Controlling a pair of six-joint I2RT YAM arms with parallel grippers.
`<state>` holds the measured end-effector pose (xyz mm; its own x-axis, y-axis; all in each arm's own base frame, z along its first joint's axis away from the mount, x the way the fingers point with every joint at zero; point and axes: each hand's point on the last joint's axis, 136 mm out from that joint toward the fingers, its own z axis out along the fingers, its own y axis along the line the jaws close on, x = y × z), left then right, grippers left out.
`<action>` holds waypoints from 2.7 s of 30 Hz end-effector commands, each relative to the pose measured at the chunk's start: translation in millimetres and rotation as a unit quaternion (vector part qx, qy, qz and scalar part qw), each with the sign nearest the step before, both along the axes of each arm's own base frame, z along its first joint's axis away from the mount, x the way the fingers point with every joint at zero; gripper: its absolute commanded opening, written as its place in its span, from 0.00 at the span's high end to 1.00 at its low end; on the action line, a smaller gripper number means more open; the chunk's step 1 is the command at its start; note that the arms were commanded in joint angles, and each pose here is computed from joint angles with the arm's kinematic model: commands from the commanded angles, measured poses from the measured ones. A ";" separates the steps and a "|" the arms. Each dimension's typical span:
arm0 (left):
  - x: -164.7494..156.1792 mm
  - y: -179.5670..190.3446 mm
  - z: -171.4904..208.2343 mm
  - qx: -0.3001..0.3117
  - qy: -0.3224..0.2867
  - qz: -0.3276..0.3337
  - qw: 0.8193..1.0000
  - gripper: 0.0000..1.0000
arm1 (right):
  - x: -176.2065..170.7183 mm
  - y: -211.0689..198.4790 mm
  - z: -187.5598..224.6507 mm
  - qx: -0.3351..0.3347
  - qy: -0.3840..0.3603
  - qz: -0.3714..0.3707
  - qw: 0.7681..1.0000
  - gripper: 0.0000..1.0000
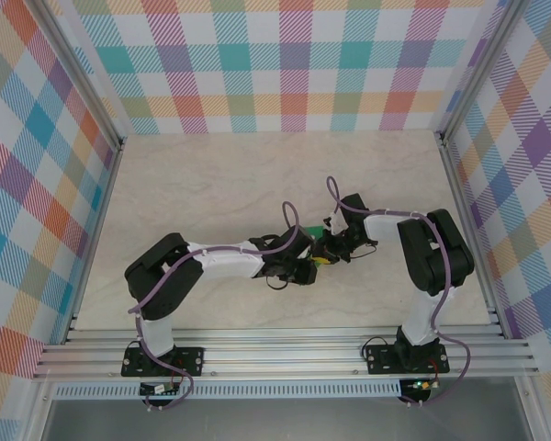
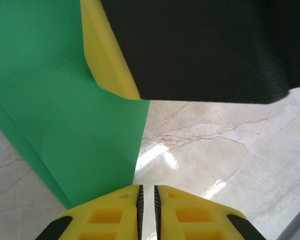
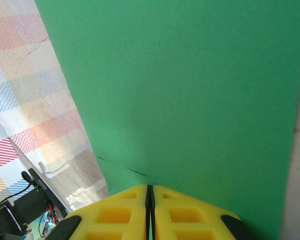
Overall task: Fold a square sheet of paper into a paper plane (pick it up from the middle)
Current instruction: Third fold the triangle at the center of the table.
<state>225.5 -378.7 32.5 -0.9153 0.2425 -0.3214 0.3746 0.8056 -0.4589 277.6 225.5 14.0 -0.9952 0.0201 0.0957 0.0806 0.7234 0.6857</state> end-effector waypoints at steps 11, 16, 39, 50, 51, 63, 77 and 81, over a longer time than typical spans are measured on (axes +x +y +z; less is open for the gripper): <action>-34.1 57.6 -48.6 0.077 0.047 0.032 0.995 0.86 | -7.1 -18.6 -33.6 -0.072 0.022 0.003 0.997 0.88; -46.5 68.2 -52.0 0.088 0.062 0.034 0.994 0.86 | -5.6 -19.1 -32.9 -0.075 0.021 0.003 0.997 0.88; -5.5 39.5 55.2 -0.011 -0.033 0.042 0.998 0.85 | -4.1 -17.1 -28.4 -0.070 0.021 -0.002 0.997 0.87; 21.1 -9.1 24.1 -0.023 -0.007 0.012 1.000 0.85 | -2.3 -16.2 -27.7 -0.067 0.020 -0.006 0.998 0.87; 20.8 -5.9 17.4 -0.014 -0.004 0.015 1.000 0.85 | -2.0 -16.5 -27.6 -0.067 0.021 -0.007 0.997 0.87; -10.5 54.1 -48.7 0.082 0.044 0.053 0.994 0.87 | 3.5 -15.6 -21.6 -0.071 0.014 -0.005 0.997 0.85; -26.6 61.4 -60.9 0.065 0.070 0.061 0.994 0.91 | 6.8 -7.5 42.4 -0.019 -0.050 -0.016 0.998 0.83; -24.8 57.2 -59.2 0.058 0.067 0.058 0.994 0.95 | -8.9 0.0 36.8 0.008 -0.028 -0.013 0.999 0.93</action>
